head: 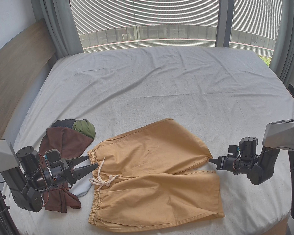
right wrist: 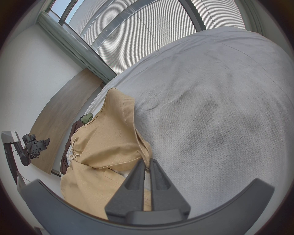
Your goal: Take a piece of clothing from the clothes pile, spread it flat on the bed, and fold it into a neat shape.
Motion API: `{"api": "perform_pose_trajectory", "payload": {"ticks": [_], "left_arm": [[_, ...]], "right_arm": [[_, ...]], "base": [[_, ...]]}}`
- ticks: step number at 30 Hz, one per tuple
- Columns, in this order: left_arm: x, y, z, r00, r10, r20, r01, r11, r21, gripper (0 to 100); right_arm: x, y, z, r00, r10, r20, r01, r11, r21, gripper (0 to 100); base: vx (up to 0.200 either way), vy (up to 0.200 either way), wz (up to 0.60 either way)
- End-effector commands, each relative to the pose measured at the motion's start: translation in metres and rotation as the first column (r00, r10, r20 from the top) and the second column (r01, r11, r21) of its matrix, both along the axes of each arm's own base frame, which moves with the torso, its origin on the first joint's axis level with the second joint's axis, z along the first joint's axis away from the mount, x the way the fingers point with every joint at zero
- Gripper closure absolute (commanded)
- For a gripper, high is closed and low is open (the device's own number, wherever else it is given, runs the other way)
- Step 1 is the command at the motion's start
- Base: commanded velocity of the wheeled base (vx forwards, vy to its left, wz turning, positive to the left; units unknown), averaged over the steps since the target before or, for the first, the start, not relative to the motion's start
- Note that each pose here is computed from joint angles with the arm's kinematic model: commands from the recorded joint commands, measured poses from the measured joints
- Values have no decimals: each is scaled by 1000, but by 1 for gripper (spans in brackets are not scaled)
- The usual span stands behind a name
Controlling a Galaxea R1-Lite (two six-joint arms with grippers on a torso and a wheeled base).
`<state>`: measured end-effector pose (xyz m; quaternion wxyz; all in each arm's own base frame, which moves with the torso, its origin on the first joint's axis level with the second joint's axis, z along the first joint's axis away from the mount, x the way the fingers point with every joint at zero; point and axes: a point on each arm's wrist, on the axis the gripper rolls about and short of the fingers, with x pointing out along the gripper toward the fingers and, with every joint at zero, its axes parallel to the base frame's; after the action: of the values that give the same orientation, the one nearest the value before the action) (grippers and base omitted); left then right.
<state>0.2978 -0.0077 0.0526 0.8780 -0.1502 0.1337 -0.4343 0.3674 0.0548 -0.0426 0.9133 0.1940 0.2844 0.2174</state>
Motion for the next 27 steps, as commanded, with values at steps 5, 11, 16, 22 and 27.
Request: {"api": "perform_pose_trajectory", "payload": {"ticks": [5, 11, 16, 22, 27], "left_arm": [[0, 0, -1, 1000, -1, -2, 1, 1000, 0, 0], [-1, -1, -1, 1000, -3, -4, 3, 1000, 0, 0], [-1, -2, -1, 1000, -6, -5, 6, 1000, 0, 0], [-1, -1, 0, 1000, -4, -4, 4, 1000, 0, 0], [-1, -1, 0, 1000, -4, -1, 4, 1000, 0, 0]], "right_arm": [[-3, -2, -4, 1000, -4, -14, 4, 1000, -1, 0], [4, -8, 12, 993, 20, 112, -24, 999, 38, 0], [20, -10, 37, 974, 47, 221, -66, 995, 80, 0], [61, 2, 50, 972, 29, 234, -69, 984, 166, 0], [85, 15, 36, 980, 45, 194, -77, 983, 164, 0]], "base": [[0, 0, 0], [0, 0, 0], [0, 0, 0], [0, 0, 0], [0, 0, 0]]}}
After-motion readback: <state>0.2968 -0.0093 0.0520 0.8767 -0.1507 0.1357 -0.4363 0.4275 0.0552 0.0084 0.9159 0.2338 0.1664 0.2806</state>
